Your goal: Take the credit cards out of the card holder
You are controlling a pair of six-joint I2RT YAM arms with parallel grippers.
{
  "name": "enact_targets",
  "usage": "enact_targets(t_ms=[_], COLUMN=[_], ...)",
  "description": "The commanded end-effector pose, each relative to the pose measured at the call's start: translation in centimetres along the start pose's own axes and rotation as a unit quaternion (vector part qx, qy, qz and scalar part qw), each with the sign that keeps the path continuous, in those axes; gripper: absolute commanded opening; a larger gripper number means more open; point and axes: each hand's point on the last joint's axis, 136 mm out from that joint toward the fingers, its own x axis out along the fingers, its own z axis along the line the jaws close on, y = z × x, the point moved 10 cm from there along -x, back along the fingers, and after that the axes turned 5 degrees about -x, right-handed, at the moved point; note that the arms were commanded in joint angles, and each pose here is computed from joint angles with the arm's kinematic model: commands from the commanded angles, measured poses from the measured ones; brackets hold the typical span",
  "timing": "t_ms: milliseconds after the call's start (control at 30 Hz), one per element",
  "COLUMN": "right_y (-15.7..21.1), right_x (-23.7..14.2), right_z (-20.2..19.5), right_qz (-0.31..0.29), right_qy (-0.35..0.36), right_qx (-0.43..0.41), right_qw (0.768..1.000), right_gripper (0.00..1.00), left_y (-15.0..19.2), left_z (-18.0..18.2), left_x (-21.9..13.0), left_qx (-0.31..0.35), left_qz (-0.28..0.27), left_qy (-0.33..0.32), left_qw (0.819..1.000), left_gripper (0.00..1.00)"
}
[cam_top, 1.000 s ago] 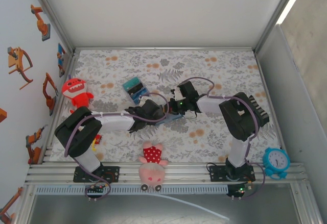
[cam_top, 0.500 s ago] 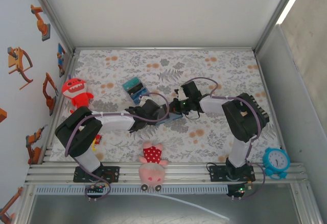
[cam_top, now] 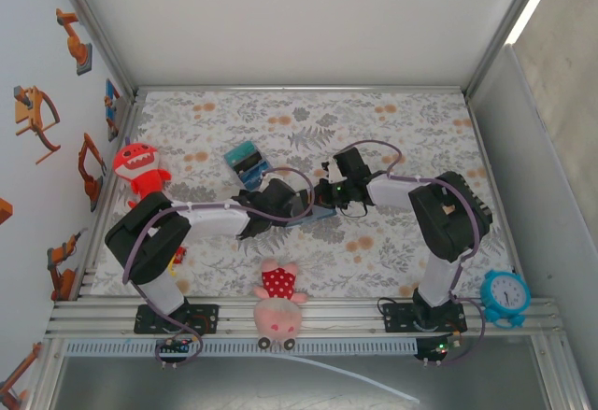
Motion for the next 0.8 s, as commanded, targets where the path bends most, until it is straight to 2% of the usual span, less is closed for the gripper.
enact_targets(t_ms=[0,333,767], right_y=[-0.1,-0.2,-0.4], right_x=[-0.9,-0.9,-1.4], right_z=[0.4,0.3,0.6], right_qz=[-0.009,-0.01,-0.014], right_qy=[0.006,0.009,0.012], right_qx=[-0.01,-0.011,-0.013], right_qw=[1.0,1.0,1.0], right_gripper=[0.0,0.0,0.0], left_y=[-0.8,-2.3,-2.4], left_z=[-0.1,-0.2,-1.9], left_x=[-0.4,-1.9,0.1], left_qx=[0.02,0.003,0.017], left_qz=[-0.007,-0.028,-0.009], left_qy=[-0.006,0.022,0.035], left_qw=[1.0,0.999,0.999], left_gripper=[0.97,0.97,0.97])
